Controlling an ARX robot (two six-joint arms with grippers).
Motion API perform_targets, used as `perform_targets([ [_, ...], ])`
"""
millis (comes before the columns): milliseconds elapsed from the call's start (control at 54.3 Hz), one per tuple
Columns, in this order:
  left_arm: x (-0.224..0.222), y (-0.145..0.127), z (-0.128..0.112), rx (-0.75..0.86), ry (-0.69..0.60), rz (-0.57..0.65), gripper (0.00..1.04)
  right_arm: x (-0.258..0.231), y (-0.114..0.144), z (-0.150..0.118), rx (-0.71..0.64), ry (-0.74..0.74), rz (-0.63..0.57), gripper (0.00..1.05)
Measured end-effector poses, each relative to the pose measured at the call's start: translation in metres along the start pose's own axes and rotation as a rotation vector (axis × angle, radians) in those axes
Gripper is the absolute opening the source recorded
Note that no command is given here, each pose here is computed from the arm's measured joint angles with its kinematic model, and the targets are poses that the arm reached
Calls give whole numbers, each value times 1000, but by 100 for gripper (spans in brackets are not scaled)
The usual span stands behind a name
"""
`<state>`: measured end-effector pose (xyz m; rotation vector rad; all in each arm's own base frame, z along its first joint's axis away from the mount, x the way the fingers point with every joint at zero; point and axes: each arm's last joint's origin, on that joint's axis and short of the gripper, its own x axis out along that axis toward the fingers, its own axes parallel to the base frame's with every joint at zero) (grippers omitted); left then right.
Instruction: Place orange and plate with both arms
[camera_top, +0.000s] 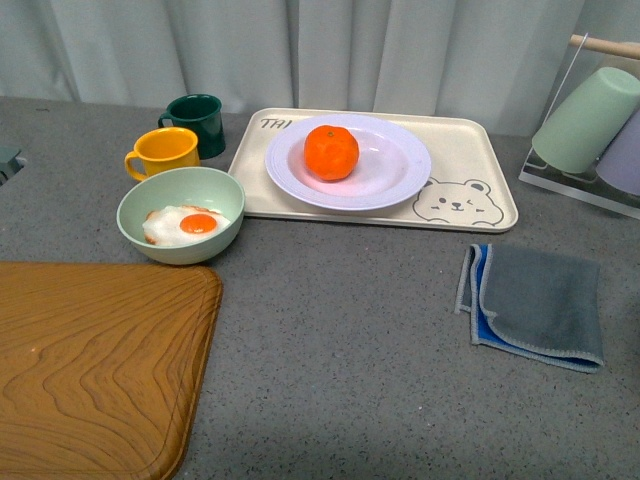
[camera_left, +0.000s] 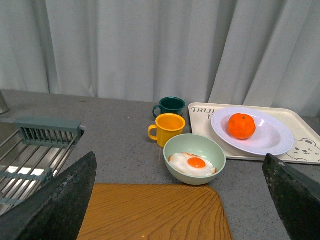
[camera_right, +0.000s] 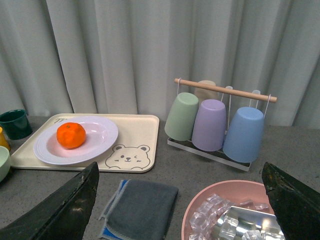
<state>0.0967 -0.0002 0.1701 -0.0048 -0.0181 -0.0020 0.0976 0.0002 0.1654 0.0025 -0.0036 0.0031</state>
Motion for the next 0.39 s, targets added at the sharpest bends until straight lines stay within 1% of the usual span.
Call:
perform_targets([
  [387,0,0,0,0,0,0,98,0,0,0,0,0,0,95],
])
